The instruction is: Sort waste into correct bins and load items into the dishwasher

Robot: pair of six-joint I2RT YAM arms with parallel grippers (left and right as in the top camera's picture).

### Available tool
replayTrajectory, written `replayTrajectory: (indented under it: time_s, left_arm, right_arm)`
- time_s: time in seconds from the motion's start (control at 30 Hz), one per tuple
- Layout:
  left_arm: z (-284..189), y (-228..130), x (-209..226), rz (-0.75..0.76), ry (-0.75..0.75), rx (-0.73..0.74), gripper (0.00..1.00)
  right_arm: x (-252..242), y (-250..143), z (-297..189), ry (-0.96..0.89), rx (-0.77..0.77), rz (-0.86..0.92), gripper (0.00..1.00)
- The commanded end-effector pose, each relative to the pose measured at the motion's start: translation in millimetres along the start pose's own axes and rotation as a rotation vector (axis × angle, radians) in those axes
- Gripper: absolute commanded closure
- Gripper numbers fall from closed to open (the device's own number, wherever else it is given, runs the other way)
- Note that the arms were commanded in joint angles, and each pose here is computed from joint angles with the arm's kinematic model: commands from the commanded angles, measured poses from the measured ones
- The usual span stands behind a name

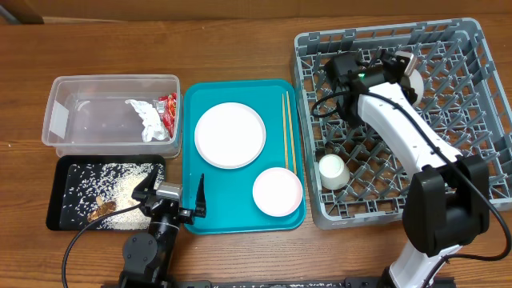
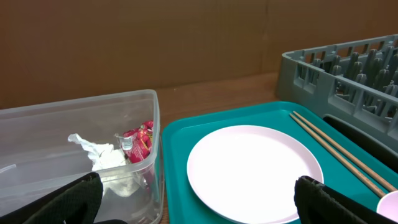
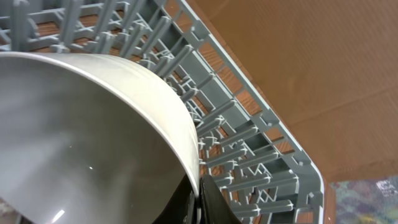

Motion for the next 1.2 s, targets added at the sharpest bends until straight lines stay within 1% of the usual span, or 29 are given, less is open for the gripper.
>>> replayTrajectory:
  time_s: [0.0,0.1,0.43,0.5,0.6,0.67,0.77,0.83,0.93,1.03,1.07,1.13,1.17]
  left_arm:
    - [0,0,-2,-0.009,-0.013,-0.005,0.00]
    - [0,0,-2,-0.009,-0.013,-0.003,0.00]
    - [0,0,-2,-0.009,-0.013,-0.003,0.00]
    - [0,0,-2,-0.009,-0.014,-0.003,0.00]
    - [0,0,-2,-0.009,-0.013,-0.003,0.00]
    - [0,0,-2,-0.009,-0.014,-0.003,0.00]
    - [0,0,-2,-0.009,-0.013,-0.003,0.00]
    - [0,0,-2,-0.009,-0.014,-0.003,0.00]
    - [0,0,-2,-0.009,-0.014,-0.003,0.00]
    - [0,0,-2,-0.009,-0.013,-0.003,0.00]
    - [0,0,-2,-0.009,-0.013,-0.003,0.00]
    - [0,0,-2,-0.009,-0.014,-0.003,0.00]
    - [0,0,-2,-0.009,-0.014,-0.003,0.00]
  right_arm:
    - [7,-11,-4,0.013,0.006,-0.028,0.96]
    - [17,-24,-6,0.018,0.023,-0.093,0.96]
    - [28,-35,-35,0.067,-0.009,-0.180,0.96]
    - [32,-40,-41,0.101,0.015,-0.189,0.96]
    - [41,-48,-52,0.184,0.098,-0.192,0.95]
    - [46,-51,-59,0.233,0.145,-0.183,0.85]
    - [48,-47,-62,0.259,0.156,-0.162,0.83]
    - [50,-44,-65,0.274,0.161,-0.149,0.78]
    - [51,-36,-73,0.322,0.194,-0.127,0.73]
    - [47,-26,-88,0.408,0.253,-0.088,0.65]
    - [46,-23,-94,0.440,0.275,-0.076,0.60]
    - [41,-17,-106,0.513,0.323,-0.049,0.48]
    - [38,-14,-112,0.546,0.343,-0.038,0.35]
Point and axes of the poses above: each gripper's point midway between its finger pads, its own z axis out along the fingers, its own x axis along the line the jaws close on, y = z × x, the point moved 5 cm from there along -z, back along the fingers, and after that the axes turned 5 degrees about z, right-handed, at the moved point
